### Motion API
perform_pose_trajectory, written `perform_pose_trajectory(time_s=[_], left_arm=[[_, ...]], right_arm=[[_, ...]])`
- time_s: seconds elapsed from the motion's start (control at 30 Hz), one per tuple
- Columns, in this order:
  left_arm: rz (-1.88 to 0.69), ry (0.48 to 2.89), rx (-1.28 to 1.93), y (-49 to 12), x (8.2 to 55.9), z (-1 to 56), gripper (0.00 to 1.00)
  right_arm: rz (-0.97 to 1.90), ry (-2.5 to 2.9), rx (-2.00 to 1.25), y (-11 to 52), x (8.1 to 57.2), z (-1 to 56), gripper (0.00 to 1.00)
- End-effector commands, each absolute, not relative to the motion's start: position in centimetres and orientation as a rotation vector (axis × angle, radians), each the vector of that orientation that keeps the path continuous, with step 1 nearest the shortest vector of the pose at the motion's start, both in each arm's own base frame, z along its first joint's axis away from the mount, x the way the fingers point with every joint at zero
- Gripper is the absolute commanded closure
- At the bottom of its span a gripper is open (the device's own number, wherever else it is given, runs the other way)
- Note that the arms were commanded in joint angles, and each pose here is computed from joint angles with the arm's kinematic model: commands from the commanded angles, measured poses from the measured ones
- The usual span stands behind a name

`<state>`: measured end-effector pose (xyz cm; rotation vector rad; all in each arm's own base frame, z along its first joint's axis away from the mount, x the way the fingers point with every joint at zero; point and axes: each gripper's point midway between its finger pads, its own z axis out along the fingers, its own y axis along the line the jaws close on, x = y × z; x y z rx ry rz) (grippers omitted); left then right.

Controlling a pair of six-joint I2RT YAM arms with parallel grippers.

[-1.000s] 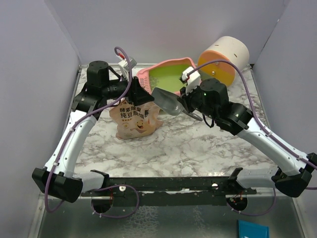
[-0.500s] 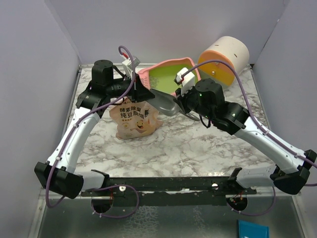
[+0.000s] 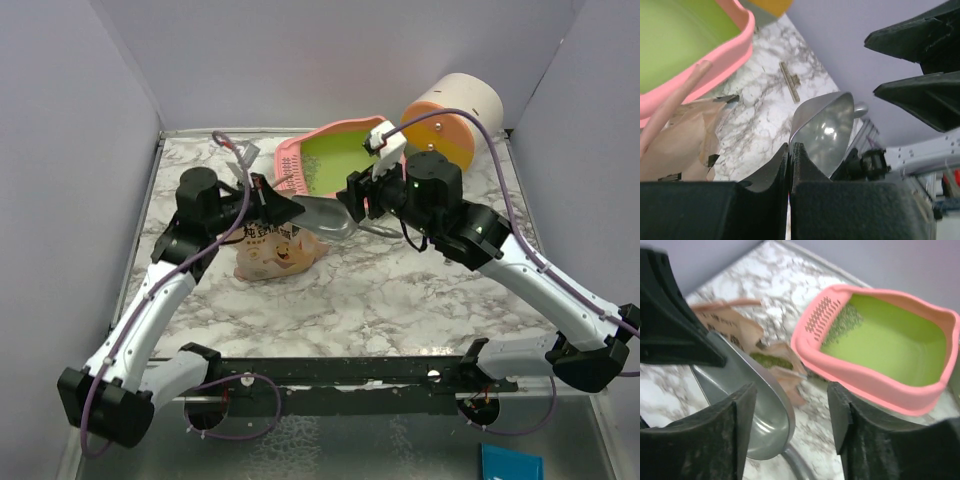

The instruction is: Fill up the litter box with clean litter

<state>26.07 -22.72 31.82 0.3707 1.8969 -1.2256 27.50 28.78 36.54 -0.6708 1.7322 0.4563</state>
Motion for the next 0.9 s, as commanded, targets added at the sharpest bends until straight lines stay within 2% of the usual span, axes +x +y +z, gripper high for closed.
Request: perform_pose_trajectory(time_s=[0.0, 0.13, 0.27, 0.37, 0.53, 0.87], left_arm=[[-1.25, 1.554, -0.018, -20.0, 27.0, 39.2, 1.0], [-1.264, 1.432, -0.297, -16.9, 26.6, 39.8, 1.0], [-1.218, 1.354, -0.48, -13.8, 26.0, 40.1, 1.0], [-1.178, 1.327, -0.525, -12.5, 25.2, 40.7, 1.0], [-1.173, 1.346, -0.482, -12.9, 25.1, 41.2, 1.0], [-1.232, 1.436, -0.421, -15.4, 26.8, 39.1, 1.0]], right_arm=[[0.679, 1.538, -0.491, 29.6, 26.5, 45.4, 0.38], [0.762, 1.538, -0.43, 29.7, 27.2, 47.2, 0.36], [1.006, 1.552, -0.385, 26.8, 29.7, 48.4, 0.38], [1.265, 1.595, -0.443, 24.9, 31.2, 47.7, 0.41], [1.587, 1.624, -0.637, 26.1, 29.8, 45.1, 0.5], [1.605, 1.575, -0.718, 25.9, 27.8, 44.2, 0.49]])
